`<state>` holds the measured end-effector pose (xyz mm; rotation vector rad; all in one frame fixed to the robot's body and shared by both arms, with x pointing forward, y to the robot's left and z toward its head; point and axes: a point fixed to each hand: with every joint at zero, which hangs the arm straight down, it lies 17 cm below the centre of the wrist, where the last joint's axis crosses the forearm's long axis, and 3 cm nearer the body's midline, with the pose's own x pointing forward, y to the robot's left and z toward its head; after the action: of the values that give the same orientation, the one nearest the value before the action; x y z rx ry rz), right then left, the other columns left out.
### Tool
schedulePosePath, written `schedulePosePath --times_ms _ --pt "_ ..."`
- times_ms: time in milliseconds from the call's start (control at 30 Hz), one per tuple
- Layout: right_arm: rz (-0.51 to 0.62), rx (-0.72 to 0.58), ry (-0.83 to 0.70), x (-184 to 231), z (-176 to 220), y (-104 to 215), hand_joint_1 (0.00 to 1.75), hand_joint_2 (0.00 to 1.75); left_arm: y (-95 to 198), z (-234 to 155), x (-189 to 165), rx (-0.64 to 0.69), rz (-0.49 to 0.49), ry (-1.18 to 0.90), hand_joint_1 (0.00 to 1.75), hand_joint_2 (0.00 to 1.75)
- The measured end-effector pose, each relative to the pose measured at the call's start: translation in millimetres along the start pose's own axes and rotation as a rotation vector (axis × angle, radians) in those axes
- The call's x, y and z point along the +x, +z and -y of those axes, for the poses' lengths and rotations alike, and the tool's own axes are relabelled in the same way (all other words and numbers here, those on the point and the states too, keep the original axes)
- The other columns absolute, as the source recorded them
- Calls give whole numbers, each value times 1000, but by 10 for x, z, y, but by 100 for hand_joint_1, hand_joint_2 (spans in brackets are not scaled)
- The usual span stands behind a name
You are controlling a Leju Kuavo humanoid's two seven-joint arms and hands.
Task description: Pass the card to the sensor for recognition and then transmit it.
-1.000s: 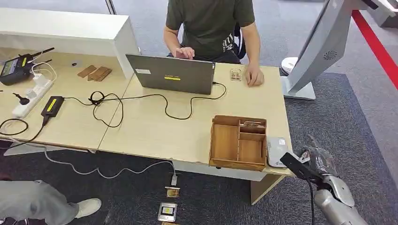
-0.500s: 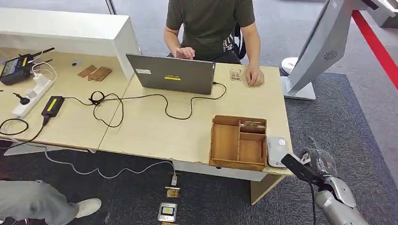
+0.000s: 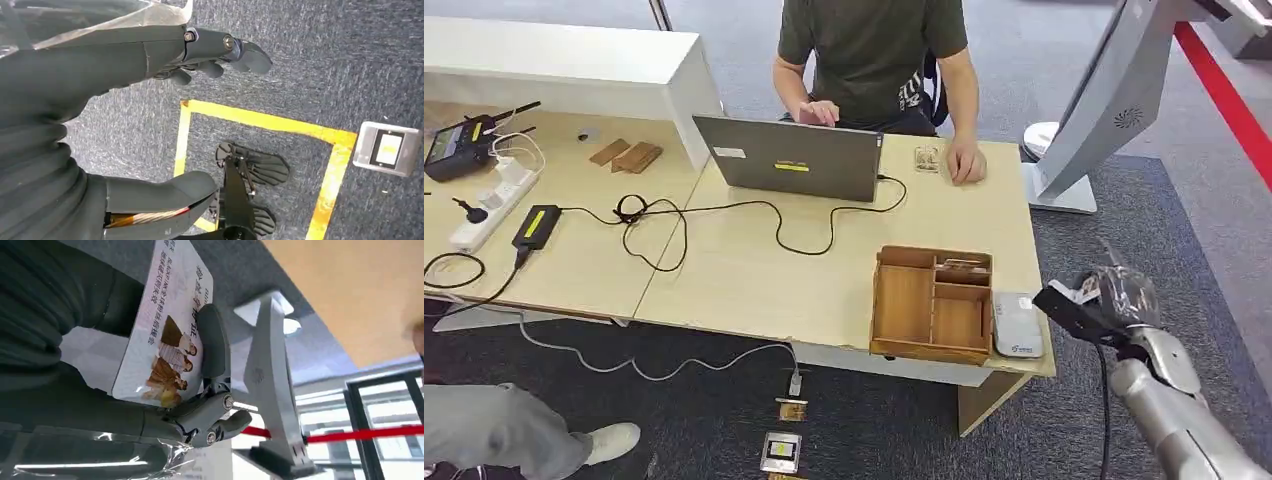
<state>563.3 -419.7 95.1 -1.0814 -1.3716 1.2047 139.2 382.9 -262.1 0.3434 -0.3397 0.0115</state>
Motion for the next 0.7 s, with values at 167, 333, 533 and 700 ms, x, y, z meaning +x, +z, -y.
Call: schedulePosePath --times_ms 167,333,533,700 --pt "49 -68 36 105 434 -254 175 175 -2 -21 -51 12 -29 8 0 175" --pt "90 -116 38 274 724 -434 175 175 -2 -40 -78 31 -49 12 0 175" --pt "158 -124 46 599 703 -502 175 175 4 -23 -110 33 -71 11 0 175" --pt "238 -141 34 979 707 -559 175 175 3 -45 -123 52 -85 10 0 175"
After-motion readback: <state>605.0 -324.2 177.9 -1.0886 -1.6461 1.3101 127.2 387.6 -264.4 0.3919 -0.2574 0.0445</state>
